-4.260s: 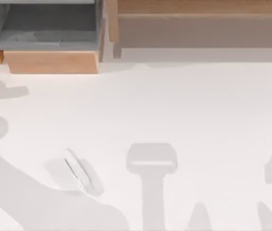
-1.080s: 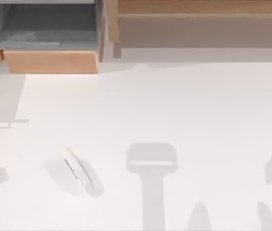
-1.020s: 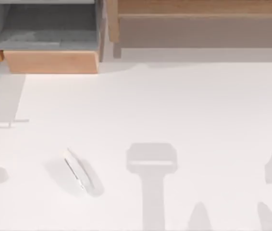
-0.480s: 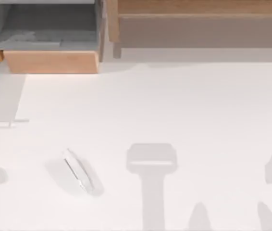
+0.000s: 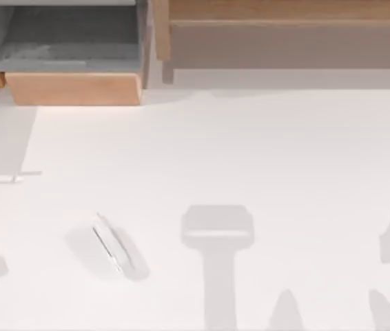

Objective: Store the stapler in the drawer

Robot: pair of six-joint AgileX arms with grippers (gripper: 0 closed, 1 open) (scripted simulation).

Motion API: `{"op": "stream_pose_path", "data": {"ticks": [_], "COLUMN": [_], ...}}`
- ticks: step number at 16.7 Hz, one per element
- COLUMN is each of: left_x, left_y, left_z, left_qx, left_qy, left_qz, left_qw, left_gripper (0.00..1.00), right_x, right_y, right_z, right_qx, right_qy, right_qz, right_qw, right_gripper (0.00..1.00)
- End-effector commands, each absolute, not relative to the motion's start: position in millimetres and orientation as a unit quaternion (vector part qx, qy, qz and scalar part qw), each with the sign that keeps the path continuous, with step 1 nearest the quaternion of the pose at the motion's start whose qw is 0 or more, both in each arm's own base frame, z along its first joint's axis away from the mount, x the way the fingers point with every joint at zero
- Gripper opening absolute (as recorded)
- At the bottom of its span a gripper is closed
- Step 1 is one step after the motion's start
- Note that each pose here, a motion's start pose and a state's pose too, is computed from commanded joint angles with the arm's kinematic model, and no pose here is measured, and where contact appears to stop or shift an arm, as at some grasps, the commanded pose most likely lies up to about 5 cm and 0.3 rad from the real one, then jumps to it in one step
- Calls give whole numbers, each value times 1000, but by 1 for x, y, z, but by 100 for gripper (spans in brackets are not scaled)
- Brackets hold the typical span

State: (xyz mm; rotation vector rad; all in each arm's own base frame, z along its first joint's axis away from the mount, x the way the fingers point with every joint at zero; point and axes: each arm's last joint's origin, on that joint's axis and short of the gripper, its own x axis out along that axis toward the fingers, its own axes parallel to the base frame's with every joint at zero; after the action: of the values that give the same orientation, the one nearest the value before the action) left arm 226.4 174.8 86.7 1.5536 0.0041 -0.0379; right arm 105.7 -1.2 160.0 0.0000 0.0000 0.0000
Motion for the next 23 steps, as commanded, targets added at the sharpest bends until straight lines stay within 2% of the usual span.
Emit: {"op": "stream_pose_path", "data": {"ticks": [3,6,9,11,14,17,20,23], "left_x": [228,239,264,284,310,322,317,303], "left_y": [165,132,88,53,-6,-67,-119,-154], "left_z": [88,95,108,115,121,126,133,144], "left_qx": [687,629,525,425,245,68,-64,-138], "left_qy": [-7,-35,-51,-27,85,263,448,588], "left_qz": [-34,-99,-191,-260,-346,-368,-304,-173], "left_qw": [726,770,828,866,902,889,838,778], "left_gripper": [100,100,100,100,100,100,100,100], "right_x": [106,106,106,106,106,106,106,106], "right_y": [-1,-1,-1,-1,-1,-1,-1,-1], "right_z": [160,160,160,160,160,160,160,160], "right_qx": [0,0,0,0,0,0,0,0], "right_qy": [0,0,0,0,0,0,0,0], "right_qz": [0,0,0,0,0,0,0,0], "right_qw": [1000,1000,1000,1000,1000,1000,1000,1000], "right_gripper": [100,100,100,100,100,100,100,100]}}
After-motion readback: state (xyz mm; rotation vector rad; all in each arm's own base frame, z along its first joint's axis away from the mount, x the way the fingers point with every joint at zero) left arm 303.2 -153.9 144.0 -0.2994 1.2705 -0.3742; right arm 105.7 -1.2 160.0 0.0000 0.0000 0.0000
